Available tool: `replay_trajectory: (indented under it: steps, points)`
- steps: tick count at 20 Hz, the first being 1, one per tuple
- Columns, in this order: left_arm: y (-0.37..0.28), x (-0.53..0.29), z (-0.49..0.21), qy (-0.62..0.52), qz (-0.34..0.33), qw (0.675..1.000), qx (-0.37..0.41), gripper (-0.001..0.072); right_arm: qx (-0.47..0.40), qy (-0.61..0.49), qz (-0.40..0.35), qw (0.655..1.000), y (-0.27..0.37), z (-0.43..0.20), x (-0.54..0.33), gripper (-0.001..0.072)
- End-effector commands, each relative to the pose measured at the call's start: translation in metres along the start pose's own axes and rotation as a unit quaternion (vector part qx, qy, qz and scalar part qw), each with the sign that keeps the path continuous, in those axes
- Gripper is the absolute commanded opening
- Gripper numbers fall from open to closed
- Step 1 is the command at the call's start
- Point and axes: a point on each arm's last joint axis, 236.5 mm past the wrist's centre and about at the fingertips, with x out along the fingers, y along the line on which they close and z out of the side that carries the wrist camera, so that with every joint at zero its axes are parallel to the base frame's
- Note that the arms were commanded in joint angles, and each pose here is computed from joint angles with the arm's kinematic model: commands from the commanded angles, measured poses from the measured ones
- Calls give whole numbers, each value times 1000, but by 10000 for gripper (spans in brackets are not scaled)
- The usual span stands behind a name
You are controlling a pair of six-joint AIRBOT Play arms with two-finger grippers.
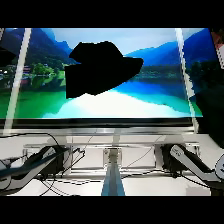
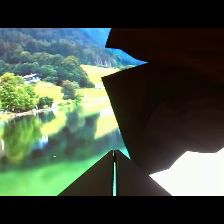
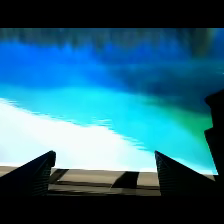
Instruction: Fold the clothes and pants, and hang the long-sleeved shirts on hangers.
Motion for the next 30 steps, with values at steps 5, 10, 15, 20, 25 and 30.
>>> replay_trajectory:
  steps: [5, 10, 15, 20, 25, 30]
  points:
    - [-36, -4, 25, -49, -78, 994, -54, 8, -154, -24, 256, 954, 155, 9, -4, 697]
    - [-43, -7, 40, -79, -95, 990, -63, 8, -294, -101, 319, 895, 314, 18, 10, 697]
    - [-22, -3, 27, -54, -50, 996, -51, 8, -400, -272, 314, 816, 452, 16, -5, 697]
    - [-20, -2, 25, -51, -45, 996, -50, 8, -470, -249, 396, 748, 529, -84, -41, 697]
    - [-20, -2, 26, -52, -44, 996, -50, 8, -507, -320, 361, 715, 554, -86, -43, 77]
    - [-19, -2, 27, -56, -42, 996, -50, 8, -421, -247, 317, 813, 547, -51, 85, 180]
